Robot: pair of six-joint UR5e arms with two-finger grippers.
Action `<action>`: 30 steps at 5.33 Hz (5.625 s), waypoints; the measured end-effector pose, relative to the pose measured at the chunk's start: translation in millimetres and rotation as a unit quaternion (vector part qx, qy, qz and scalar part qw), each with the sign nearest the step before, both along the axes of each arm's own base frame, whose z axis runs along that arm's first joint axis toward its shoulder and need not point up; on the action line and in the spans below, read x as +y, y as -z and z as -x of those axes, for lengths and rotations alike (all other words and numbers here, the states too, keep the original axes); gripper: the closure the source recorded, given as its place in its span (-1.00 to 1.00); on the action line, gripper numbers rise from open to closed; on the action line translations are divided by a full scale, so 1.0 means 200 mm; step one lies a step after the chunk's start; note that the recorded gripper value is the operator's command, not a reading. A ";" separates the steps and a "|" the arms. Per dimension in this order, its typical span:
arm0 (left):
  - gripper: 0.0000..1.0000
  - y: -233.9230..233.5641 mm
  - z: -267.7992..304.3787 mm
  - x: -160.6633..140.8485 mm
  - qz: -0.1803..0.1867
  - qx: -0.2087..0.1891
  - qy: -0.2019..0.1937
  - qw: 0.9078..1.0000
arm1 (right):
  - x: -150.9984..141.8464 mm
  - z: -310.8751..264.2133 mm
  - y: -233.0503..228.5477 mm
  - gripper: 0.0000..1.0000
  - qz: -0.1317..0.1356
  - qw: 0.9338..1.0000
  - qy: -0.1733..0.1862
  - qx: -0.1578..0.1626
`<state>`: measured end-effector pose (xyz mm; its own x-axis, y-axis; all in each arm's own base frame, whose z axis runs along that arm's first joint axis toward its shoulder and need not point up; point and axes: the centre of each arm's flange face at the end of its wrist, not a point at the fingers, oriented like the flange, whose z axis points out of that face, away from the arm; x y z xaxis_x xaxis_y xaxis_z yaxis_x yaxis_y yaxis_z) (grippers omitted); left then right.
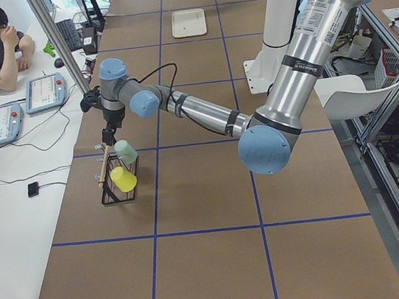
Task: Left arm grabs green cup and hands to right arm on tray
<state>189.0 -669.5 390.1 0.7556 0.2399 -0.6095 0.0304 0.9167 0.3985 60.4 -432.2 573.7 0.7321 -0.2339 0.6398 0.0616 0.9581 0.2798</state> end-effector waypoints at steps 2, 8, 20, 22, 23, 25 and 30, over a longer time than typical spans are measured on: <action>-1.00 -0.11 -0.18 0.02 0.017 -0.012 -0.023 1.000 | -0.01 0.01 0.00 -1.00 -0.001 1.000 0.001 0.000; -1.00 -0.15 -0.33 -0.04 0.029 -0.020 -0.040 0.999 | -0.01 0.01 0.01 -1.00 -0.003 1.000 0.001 -0.001; -0.19 -0.18 -0.31 -0.08 0.034 -0.024 -0.038 0.998 | -0.02 0.01 0.02 -1.00 -0.006 1.000 0.001 -0.001; -0.16 -0.10 -0.24 -0.08 0.022 -0.016 -0.031 0.999 | -0.02 0.01 0.02 -1.00 -0.006 1.000 0.001 -0.001; -0.15 -0.03 -0.20 -0.07 0.012 -0.009 -0.026 1.000 | -0.02 0.01 0.02 -1.00 -0.006 1.000 0.001 -0.001; -0.15 0.17 -0.10 0.00 -0.003 -0.001 -0.018 1.000 | -0.02 0.01 0.02 -1.00 -0.006 1.000 0.001 -0.001; -0.14 0.48 -0.03 0.21 -0.002 0.112 0.070 0.991 | -0.17 0.14 0.22 -1.00 0.066 0.993 -0.068 -0.074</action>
